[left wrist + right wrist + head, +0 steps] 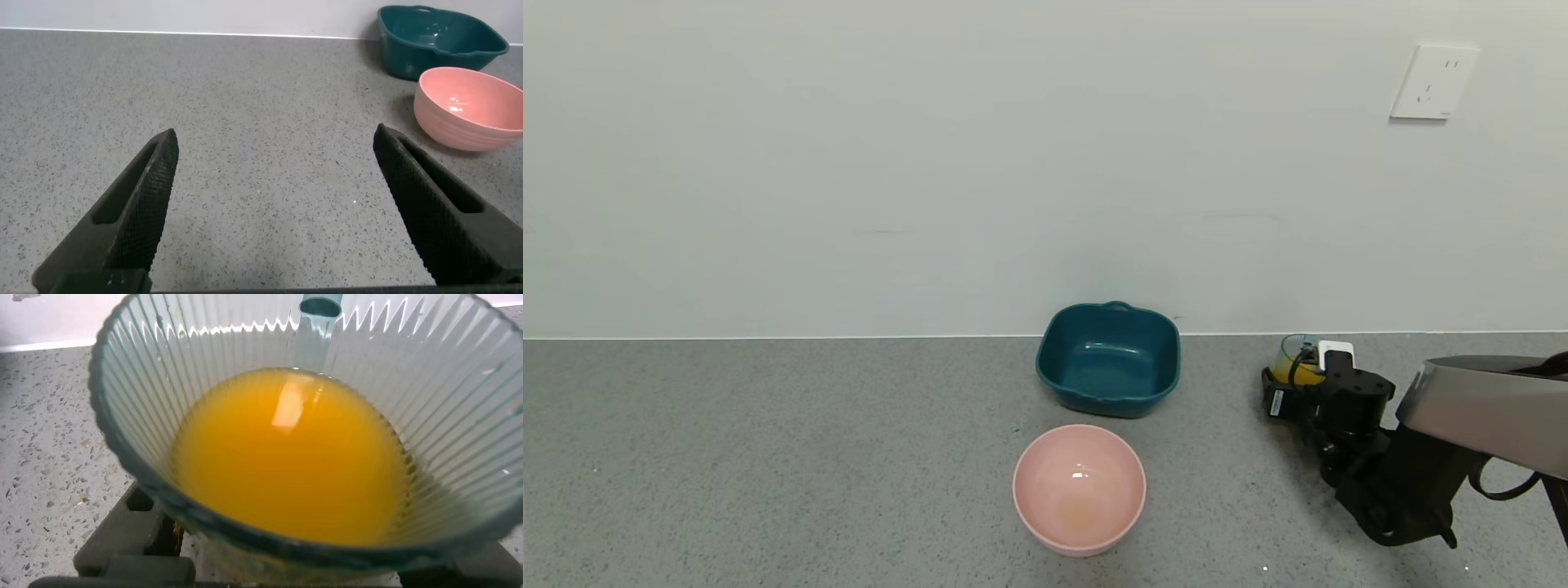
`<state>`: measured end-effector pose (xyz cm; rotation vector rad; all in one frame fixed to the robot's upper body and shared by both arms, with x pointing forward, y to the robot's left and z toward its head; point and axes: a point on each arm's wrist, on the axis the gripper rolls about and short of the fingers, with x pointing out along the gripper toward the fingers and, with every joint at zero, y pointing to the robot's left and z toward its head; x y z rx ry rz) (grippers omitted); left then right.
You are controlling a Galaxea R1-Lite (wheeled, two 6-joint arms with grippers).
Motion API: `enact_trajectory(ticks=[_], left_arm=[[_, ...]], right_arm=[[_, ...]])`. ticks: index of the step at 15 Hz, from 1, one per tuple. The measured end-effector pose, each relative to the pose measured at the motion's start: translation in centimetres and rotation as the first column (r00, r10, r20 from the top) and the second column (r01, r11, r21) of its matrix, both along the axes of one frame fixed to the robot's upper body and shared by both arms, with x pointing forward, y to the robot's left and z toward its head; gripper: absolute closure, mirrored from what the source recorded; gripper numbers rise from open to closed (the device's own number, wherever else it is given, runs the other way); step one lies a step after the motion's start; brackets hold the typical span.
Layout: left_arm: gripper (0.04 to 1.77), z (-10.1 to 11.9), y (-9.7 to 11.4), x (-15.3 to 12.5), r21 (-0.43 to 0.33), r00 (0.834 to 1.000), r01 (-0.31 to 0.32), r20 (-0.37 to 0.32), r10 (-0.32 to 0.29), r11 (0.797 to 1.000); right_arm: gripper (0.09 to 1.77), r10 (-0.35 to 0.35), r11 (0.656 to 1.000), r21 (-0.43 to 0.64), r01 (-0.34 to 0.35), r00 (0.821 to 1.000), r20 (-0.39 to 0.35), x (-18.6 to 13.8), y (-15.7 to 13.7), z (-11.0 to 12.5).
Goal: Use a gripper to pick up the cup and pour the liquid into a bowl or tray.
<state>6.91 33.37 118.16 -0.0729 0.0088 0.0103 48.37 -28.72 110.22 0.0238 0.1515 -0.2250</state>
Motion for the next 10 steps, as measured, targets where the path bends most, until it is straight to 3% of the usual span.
enact_trajectory(ticks=[10], left_arm=[[0.09,0.0,0.0,0.0,0.0,1.0,0.0,0.0,0.0,1.0]], right_arm=[[0.48,0.005,1.0,-0.015,-0.005,1.0,-0.004,-0.19,0.04,0.74]])
